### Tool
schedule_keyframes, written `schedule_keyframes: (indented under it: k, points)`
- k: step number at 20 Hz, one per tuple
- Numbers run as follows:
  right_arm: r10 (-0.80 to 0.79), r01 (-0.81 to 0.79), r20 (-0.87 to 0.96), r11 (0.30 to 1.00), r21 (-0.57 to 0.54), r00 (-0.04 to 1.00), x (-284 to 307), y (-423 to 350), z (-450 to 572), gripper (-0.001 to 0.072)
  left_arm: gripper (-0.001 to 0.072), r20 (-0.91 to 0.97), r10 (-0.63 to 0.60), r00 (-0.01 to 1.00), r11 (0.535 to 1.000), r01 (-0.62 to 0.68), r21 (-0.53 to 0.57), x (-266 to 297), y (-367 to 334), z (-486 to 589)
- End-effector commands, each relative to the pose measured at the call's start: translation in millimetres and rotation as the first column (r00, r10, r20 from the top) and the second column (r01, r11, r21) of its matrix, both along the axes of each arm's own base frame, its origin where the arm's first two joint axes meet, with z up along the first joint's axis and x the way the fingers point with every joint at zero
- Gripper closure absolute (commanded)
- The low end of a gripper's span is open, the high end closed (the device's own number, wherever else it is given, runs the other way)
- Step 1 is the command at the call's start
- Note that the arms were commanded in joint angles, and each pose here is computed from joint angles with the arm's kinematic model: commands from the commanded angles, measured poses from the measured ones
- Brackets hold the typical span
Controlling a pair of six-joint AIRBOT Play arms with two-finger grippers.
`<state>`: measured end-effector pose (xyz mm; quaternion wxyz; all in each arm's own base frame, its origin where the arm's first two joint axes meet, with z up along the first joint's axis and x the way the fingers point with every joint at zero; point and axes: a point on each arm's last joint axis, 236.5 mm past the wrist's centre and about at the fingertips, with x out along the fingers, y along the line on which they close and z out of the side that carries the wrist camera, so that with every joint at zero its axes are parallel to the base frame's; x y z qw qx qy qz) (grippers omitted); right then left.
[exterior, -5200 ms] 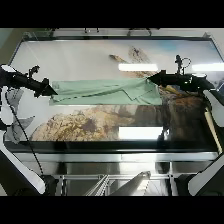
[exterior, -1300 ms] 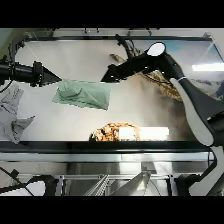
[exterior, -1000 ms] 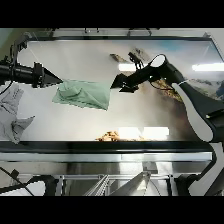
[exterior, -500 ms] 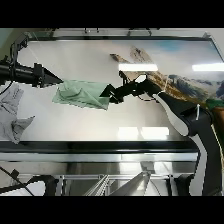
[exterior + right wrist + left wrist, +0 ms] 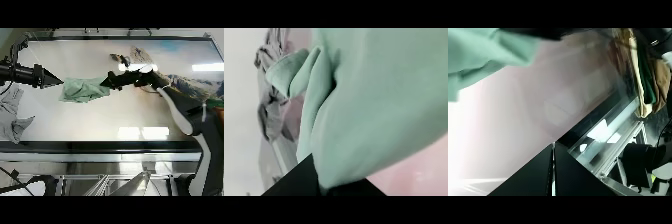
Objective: Fold the shirts.
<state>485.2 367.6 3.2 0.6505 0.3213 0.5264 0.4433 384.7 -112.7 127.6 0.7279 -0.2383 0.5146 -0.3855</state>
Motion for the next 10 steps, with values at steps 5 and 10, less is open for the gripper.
schedule_keyframes:
  k: [5,10]
  points:
    - [-0.213,0.248,0.161,0.484,-0.839,0.964,-16.7,-325.1,62.2,0.0703,0.0687,0.0,-0.016,1.0,1.0,0.016,-0.001,-2.8,-0.9,0.0]
    - [-0.277,0.368,0.242,0.697,-0.616,0.93,-11.4,-312.4,126.7,0.0704,0.0687,0.0,-0.054,0.999,0.999,0.054,0.0,-7.3,-15.4,-0.2]
